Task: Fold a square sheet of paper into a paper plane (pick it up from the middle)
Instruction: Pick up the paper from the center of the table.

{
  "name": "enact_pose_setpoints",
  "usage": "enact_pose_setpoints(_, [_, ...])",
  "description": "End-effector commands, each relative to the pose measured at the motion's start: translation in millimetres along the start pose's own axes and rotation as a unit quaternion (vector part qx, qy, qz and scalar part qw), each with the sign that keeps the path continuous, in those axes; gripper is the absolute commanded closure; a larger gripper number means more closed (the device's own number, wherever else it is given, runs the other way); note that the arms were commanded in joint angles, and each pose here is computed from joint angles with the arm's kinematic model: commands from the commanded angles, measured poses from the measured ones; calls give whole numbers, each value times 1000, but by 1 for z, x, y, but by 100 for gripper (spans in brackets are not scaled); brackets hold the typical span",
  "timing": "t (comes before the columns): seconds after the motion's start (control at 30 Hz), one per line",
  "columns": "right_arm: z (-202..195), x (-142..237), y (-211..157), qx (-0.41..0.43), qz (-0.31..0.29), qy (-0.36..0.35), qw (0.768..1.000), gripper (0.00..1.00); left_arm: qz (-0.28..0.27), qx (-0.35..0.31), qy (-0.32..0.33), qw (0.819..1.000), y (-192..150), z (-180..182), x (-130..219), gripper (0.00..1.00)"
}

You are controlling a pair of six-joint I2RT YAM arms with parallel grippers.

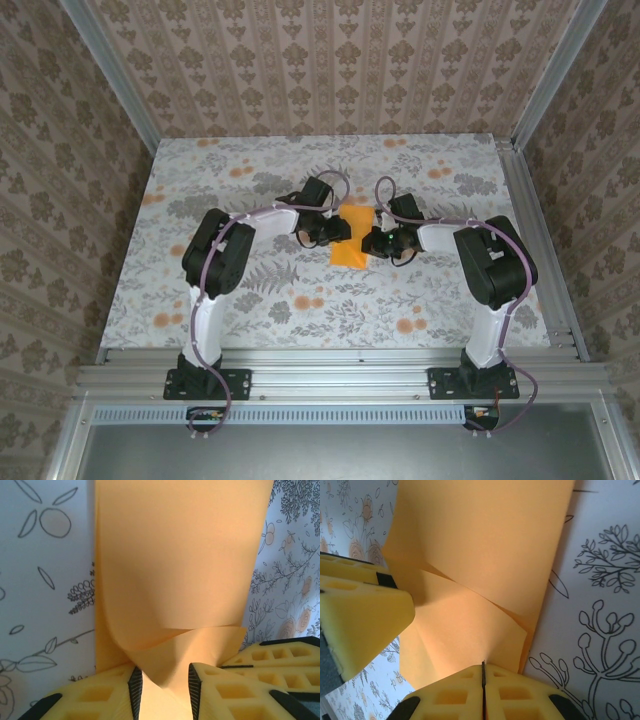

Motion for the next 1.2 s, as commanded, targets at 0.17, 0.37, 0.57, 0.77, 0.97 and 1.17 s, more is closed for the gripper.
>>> enact_pose_setpoints(0.17, [-5,4,-7,-4,6,-10,1000,90,-7,16,-6,1000,5,-1,-4,81])
enact_pose_setpoints(0.37, [3,11,-4,3,-4,-4,1000,89,-16,15,-13,1000,7,-5,8,82])
enact_pose_setpoints(0.57, [9,20,-4,11,-14,2,1000,87,-20,18,-32,999,13,-7,13,95])
enact_pose_setpoints(0.77, [16,37,-5,12,-34,19,999,76,-26,20,-56,998,18,-14,24,100])
enact_pose_setpoints(0.97, [15,55,-9,-34,-48,73,996,57,-48,23,-85,995,27,-27,45,100])
enact_pose_setpoints(1.17, [8,62,-10,-83,-56,114,988,45,-62,23,-114,991,31,-39,60,100])
Point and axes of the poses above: each hand's point on the last joint's axis, 136 mm out from that joint toward the fingers, its own x axis back along the fingers, its own z axis along the line the jaws close on, y = z × x, the point moved 9 cm from there along x, back along the fingers, and after that the axes turned 13 degrees about -x, right-handed, at the moved point
